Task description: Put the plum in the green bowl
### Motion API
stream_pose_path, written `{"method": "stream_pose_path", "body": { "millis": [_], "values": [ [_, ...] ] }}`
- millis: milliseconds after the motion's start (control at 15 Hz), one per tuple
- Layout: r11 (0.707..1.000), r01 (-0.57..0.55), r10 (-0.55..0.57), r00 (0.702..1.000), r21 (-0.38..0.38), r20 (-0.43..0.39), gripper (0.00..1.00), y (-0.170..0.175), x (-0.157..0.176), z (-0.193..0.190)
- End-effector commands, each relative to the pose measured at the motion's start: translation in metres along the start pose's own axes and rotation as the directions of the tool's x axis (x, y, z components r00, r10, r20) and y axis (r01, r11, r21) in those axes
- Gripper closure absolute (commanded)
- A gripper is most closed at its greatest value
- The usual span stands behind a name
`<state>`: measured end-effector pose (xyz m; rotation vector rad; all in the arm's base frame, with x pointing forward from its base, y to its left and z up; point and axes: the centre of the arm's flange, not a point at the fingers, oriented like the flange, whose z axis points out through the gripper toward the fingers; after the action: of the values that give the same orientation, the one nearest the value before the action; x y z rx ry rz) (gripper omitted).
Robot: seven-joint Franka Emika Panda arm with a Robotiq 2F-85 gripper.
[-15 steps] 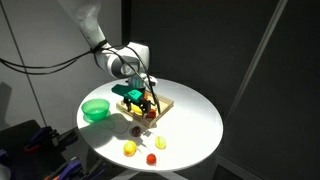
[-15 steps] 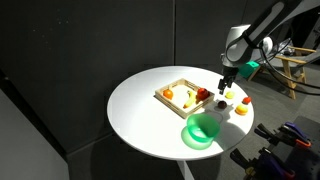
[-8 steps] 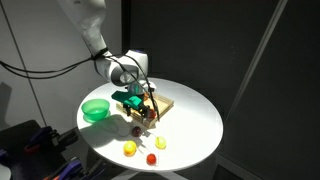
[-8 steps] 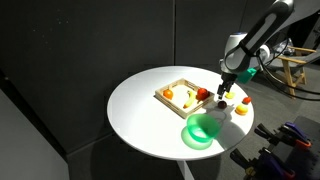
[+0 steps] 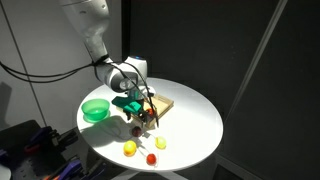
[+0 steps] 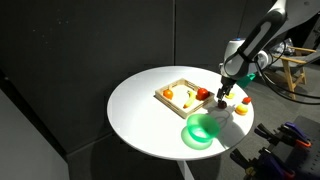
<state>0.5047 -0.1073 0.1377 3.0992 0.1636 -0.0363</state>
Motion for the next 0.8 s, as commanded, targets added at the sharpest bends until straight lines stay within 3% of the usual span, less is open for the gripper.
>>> {"method": "stream_pose_path", "body": {
  "millis": [0, 733],
  "values": [
    [1.0, 0.005, -0.005, 1.0, 0.003, -0.001, 0.0, 0.01, 0.006, 0.008],
    [1.0, -0.01, 0.01, 1.0, -0.001, 0.015, 0.0, 0.02, 0.009, 0.027]
  ]
}}
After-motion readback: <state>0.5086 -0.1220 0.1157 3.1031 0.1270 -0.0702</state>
